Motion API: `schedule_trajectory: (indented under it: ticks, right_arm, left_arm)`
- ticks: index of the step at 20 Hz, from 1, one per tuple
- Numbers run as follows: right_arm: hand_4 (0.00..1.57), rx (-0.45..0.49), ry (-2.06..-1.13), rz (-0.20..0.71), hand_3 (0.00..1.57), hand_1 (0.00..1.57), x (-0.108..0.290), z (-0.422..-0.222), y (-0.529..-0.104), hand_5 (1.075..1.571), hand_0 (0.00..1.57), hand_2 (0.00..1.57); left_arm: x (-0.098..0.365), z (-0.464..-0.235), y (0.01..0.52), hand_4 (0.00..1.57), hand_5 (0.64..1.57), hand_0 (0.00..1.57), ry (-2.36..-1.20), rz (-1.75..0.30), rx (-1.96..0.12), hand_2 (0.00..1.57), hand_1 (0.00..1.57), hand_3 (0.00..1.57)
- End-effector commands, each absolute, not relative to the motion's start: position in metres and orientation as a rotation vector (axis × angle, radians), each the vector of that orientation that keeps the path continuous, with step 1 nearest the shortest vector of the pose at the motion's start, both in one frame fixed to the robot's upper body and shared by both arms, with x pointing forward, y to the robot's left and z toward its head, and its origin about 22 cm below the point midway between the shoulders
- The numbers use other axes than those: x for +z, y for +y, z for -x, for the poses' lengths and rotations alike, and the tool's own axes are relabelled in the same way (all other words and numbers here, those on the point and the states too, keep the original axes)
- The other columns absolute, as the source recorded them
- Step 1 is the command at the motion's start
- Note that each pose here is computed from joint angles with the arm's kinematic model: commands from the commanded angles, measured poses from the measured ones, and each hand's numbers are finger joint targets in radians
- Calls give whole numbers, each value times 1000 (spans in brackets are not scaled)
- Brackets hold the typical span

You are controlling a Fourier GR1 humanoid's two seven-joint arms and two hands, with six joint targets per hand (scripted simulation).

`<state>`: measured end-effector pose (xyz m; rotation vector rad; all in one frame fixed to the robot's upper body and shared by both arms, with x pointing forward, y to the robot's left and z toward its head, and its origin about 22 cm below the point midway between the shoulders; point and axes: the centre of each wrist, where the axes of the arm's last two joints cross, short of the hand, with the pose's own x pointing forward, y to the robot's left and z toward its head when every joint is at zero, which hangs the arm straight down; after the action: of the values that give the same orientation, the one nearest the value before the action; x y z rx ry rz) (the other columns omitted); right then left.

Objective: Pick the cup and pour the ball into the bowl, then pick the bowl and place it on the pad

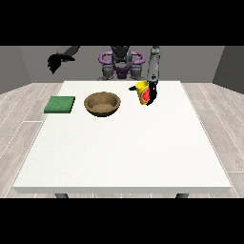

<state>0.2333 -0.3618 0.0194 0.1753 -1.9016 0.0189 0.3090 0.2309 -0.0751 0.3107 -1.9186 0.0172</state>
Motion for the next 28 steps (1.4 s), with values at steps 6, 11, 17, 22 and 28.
schedule_trajectory:
  ticks: [6,11,17,22,28]
  right_arm:
    - [310,-52,-1867,-167,0,0,6,-221,-417,1569,0,0]
    - [397,-11,-1758,-155,0,0,19,-233,-403,1571,0,0]
    - [570,-33,-1700,-91,0,0,38,-256,-401,1569,0,0]
    - [618,-6,-1650,-109,0,0,25,-254,-396,1565,0,0]
    - [640,-111,-1578,-32,0,0,-1,-241,-417,1564,0,0]
  left_arm:
    - [-89,-309,216,1211,1550,1309,-1874,-503,-144,1571,1309,1571]
    - [-59,-339,219,1208,1561,1315,-1808,-696,-319,1571,1315,1571]
    - [-43,-360,204,1237,1553,1324,-1702,-909,-659,1571,1324,1571]
    - [-36,-376,210,1140,1568,1221,-1583,-1193,-959,1571,1221,1456]
    - [-19,-387,129,1060,1569,1169,-1461,-1234,-1158,1571,1169,1354]
